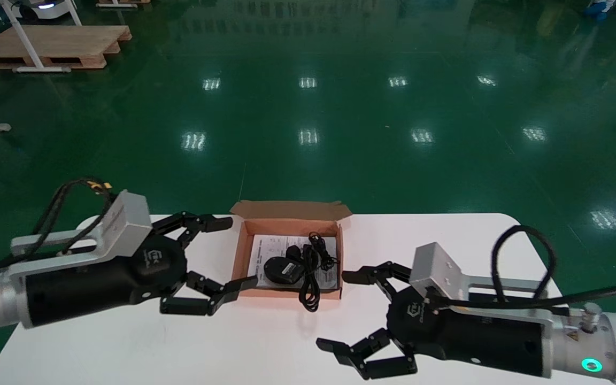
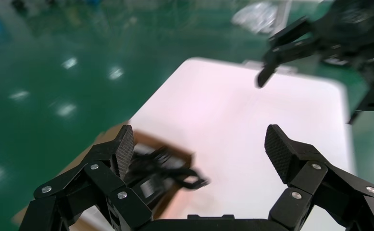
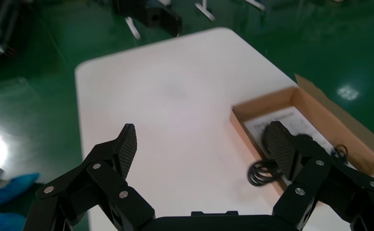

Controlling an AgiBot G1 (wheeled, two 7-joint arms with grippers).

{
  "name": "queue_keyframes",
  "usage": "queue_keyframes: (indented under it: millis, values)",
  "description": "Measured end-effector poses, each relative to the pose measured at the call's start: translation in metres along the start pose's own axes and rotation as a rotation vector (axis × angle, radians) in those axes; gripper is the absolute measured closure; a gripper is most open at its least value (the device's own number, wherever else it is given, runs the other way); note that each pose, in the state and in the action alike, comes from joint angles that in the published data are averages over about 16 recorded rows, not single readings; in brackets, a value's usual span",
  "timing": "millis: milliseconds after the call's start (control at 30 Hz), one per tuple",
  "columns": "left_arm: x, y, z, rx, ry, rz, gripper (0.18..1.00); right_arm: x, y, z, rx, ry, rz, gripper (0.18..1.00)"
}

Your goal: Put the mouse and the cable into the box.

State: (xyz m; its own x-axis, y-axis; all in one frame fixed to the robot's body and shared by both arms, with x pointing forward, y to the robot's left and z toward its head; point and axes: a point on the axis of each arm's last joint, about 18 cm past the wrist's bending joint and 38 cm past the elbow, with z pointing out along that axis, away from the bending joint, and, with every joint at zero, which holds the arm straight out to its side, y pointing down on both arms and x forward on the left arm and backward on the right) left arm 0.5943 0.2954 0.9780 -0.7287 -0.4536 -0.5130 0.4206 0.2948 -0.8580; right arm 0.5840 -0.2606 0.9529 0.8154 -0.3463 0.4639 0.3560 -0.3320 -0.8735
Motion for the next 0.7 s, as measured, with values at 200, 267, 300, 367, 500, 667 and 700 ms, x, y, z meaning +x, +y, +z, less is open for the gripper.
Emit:
queue_keyframes:
  millis: [200,267,300,367,500,667,700]
  values:
    - [0.029,-0.024,-0.025,0.087,0.112,-0.027,0.183,-0.019,-0.021,-0.034,0.097,-0.059,0.007,0.178]
    - [0.039,-0.032,-0.034,0.112,0.152,-0.032,0.183,-0.026,-0.028,-0.045,0.128,-0.081,0.004,0.178]
    - [0.043,-0.036,-0.038,0.123,0.17,-0.034,0.183,-0.029,-0.032,-0.051,0.143,-0.091,0.001,0.178]
    - [0.053,-0.043,-0.046,0.143,0.208,-0.035,0.183,-0.036,-0.039,-0.061,0.17,-0.111,-0.004,0.178]
    - [0.069,-0.055,-0.06,0.175,0.274,-0.032,0.183,-0.048,-0.052,-0.08,0.218,-0.149,-0.019,0.178]
    - [0.081,-0.064,-0.07,0.196,0.326,-0.027,0.183,-0.059,-0.062,-0.095,0.254,-0.181,-0.035,0.178]
    - [0.083,-0.064,-0.071,0.199,0.332,-0.026,0.183,-0.06,-0.063,-0.097,0.259,-0.184,-0.037,0.178]
